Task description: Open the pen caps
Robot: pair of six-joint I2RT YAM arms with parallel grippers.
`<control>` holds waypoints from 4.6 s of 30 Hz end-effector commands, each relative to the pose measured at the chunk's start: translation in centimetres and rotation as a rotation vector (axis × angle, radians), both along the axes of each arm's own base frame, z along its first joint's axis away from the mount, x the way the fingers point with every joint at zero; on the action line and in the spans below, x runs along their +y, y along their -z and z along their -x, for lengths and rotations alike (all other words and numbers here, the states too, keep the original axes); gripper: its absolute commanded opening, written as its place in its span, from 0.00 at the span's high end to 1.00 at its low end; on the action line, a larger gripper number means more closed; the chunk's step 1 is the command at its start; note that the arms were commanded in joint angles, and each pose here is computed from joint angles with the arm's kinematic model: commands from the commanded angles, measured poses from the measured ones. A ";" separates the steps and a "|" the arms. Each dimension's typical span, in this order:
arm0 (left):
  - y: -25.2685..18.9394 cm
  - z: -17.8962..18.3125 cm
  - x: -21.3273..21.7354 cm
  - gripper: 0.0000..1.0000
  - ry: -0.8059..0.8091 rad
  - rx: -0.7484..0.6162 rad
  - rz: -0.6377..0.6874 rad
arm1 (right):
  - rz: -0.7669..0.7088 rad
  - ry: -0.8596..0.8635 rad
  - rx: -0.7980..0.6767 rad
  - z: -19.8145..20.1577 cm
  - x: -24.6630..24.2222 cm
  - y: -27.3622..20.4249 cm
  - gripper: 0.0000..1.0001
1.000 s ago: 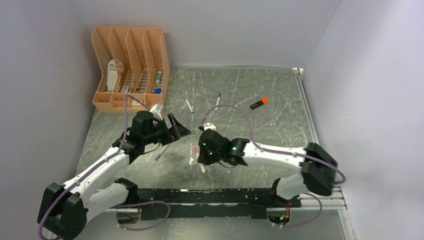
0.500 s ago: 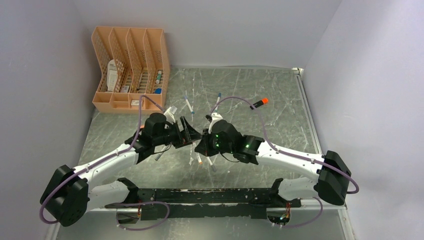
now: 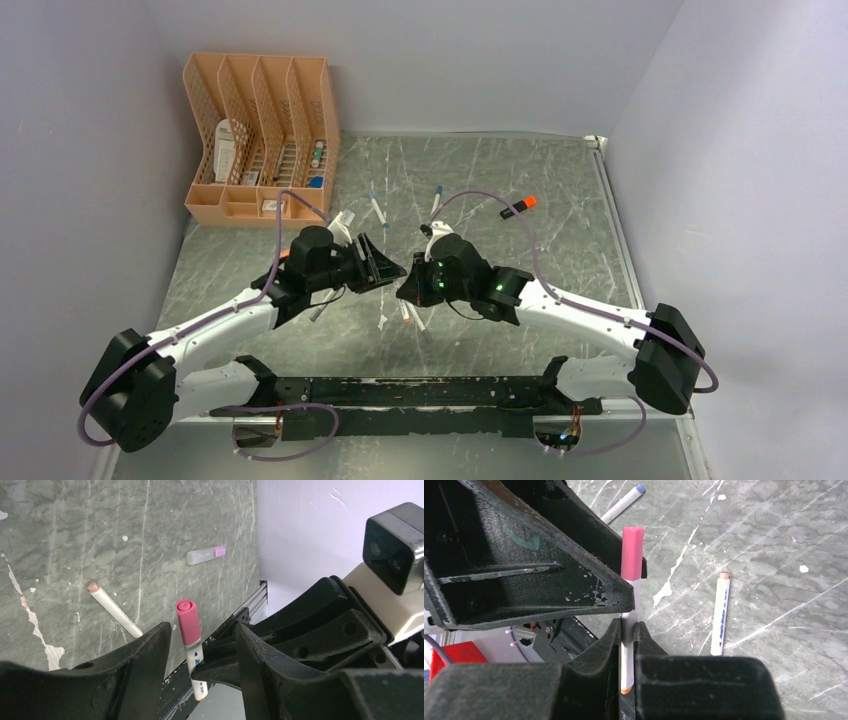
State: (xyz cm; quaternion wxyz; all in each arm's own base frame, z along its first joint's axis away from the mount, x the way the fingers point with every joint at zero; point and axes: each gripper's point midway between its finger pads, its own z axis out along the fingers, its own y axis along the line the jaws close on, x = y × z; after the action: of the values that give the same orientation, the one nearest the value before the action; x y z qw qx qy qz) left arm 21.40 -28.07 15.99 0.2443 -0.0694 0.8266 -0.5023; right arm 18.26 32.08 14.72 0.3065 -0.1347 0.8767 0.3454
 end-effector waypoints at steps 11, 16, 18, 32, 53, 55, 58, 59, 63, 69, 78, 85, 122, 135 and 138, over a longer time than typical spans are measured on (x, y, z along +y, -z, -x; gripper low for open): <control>0.0 -0.8 -1.0 0.69 -0.007 -0.020 -0.002 | -0.027 -0.019 0.006 0.6 -0.1 -0.1 1.00; 0.0 -0.7 -1.5 0.92 0.012 -0.013 0.003 | -0.018 -0.011 0.002 0.4 -0.3 0.0 1.00; 0.0 -0.6 -1.8 0.93 0.021 -0.009 0.003 | -0.019 -0.008 0.000 0.4 -0.4 0.0 1.00; -0.7 -0.5 -2.6 0.93 0.028 -0.014 0.016 | -0.018 -0.007 0.000 -0.9 -0.4 0.6 0.74; -4.7 -14.1 -1.7 0.93 -0.155 -0.253 -0.019 | -0.117 -0.090 0.209 7.9 -2.5 3.1 1.00; -4.7 -15.5 -1.4 0.93 -0.168 -0.263 -0.021 | -0.122 -0.087 0.215 8.4 -2.6 2.9 1.00; -4.3 -16.7 -1.2 0.93 -0.168 -0.265 -0.042 | -0.138 -0.084 0.214 8.7 -2.7 2.5 1.00; -4.1 -16.7 -1.2 0.93 -0.155 -0.257 -0.043 | -0.128 -0.074 0.208 8.5 -2.8 2.5 1.00; -2.2 -14.8 -0.9 0.93 -0.088 -0.200 -0.106 | 0.028 0.024 0.115 5.3 -4.5 2.7 1.00; 2.9 -8.7 1.2 0.93 0.004 -0.070 -0.241 | 0.184 0.228 0.091 -3.2 -8.4 4.4 1.00; 8.4 -5.3 2.8 0.92 0.017 -0.011 -0.445 | 0.201 0.258 0.113 -9.1 -6.5 8.2 1.00; 11.7 -7.6 1.7 0.92 0.009 -0.009 -0.549 | 0.196 0.261 0.122 -11.8 -4.2 10.1 1.00; 5.9 -6.6 3.3 0.28 -0.015 -0.062 -0.611 | 0.298 0.157 0.038 -7.6 -6.8 6.4 0.61; 1.6 -3.1 7.1 0.25 -0.102 -0.109 -0.590 | 0.560 -0.027 -0.044 -2.7 -4.2 8.8 0.64; 1.2 -2.3 8.2 0.26 -0.131 -0.112 -0.592 | 0.596 -0.061 -0.045 -2.4 -3.8 9.6 0.64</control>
State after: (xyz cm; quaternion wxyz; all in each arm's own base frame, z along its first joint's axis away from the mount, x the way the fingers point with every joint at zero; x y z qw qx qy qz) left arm 25.14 -21.68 15.17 0.3317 -0.0031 0.9097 -0.2498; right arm 20.34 28.40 5.24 0.2584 -0.2297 0.9315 0.1135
